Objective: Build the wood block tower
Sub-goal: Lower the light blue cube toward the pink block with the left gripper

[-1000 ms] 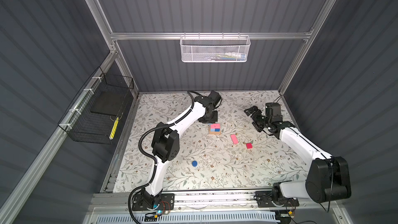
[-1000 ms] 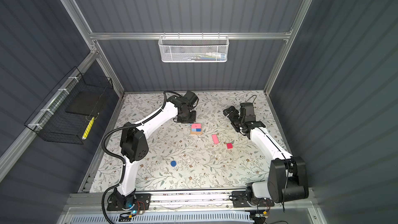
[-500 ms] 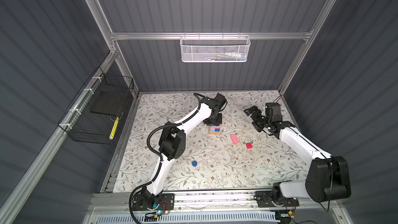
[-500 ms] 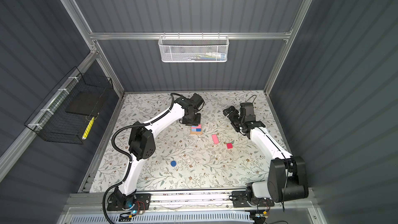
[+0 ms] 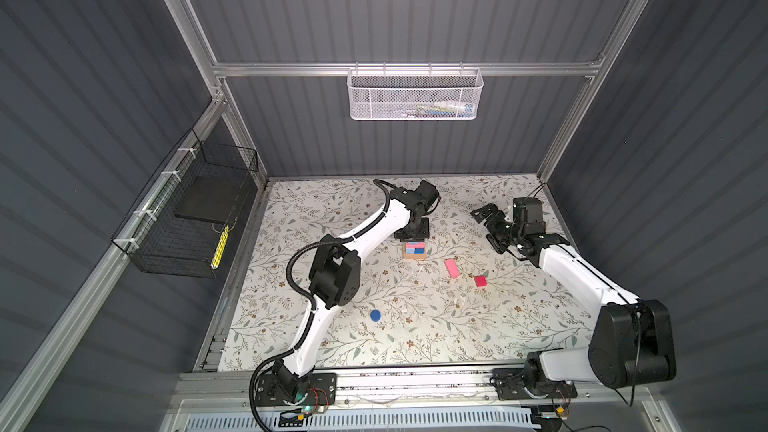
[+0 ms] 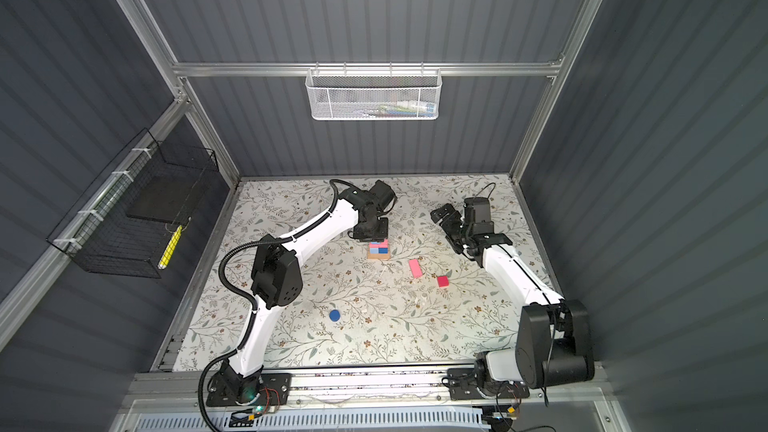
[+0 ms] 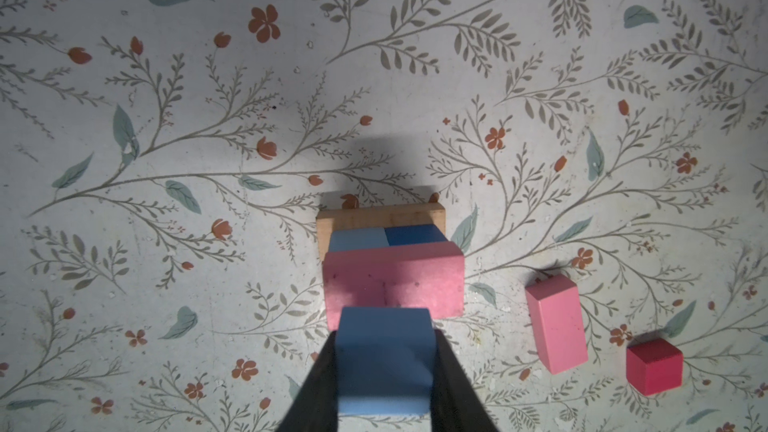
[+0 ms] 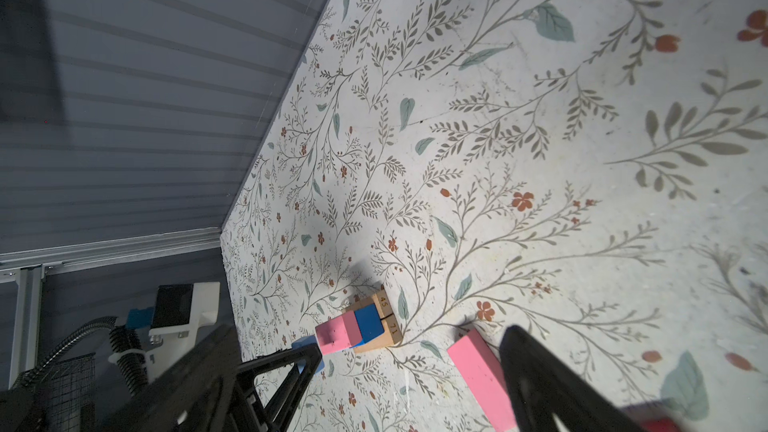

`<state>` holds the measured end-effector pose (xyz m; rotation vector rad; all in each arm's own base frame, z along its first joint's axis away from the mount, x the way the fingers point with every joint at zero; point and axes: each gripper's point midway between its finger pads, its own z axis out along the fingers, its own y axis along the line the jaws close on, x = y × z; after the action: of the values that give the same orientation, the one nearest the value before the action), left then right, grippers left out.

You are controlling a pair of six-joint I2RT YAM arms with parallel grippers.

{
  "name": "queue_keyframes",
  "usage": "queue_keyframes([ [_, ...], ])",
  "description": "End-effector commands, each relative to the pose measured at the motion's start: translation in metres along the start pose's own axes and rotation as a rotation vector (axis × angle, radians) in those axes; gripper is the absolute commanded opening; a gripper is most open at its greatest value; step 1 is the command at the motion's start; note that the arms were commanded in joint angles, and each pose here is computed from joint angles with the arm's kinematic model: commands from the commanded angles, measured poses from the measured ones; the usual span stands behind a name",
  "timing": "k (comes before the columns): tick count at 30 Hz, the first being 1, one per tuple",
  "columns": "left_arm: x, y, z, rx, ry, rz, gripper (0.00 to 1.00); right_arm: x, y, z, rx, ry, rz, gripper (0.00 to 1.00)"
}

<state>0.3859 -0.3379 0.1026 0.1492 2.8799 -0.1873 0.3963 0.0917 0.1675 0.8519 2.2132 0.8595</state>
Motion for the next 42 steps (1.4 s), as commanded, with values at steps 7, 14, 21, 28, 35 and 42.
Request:
queue_keyframes([
  [7,0.000,0.005,0.006,-0.043,0.006,-0.020,0.04,-0.003,-0.001,0.002,-0.003,0.002,-0.012,0.99],
  [14,0.001,0.005,0.010,-0.053,0.012,-0.017,0.06,-0.004,-0.001,0.002,-0.003,-0.001,-0.011,0.99],
  [21,0.000,0.007,0.012,-0.062,0.008,-0.021,0.07,-0.004,-0.002,0.003,-0.003,0.002,-0.009,0.99],
  [28,0.000,0.006,0.013,-0.062,0.011,-0.021,0.11,-0.003,-0.002,0.003,-0.004,0.003,-0.009,0.99],
  [35,0.002,0.007,0.015,-0.063,0.017,-0.022,0.17,-0.004,-0.003,0.002,-0.003,0.001,-0.007,0.99],
  [42,0.002,0.007,0.015,-0.065,0.016,-0.022,0.24,-0.004,-0.004,0.002,-0.002,0.002,-0.004,0.99],
])
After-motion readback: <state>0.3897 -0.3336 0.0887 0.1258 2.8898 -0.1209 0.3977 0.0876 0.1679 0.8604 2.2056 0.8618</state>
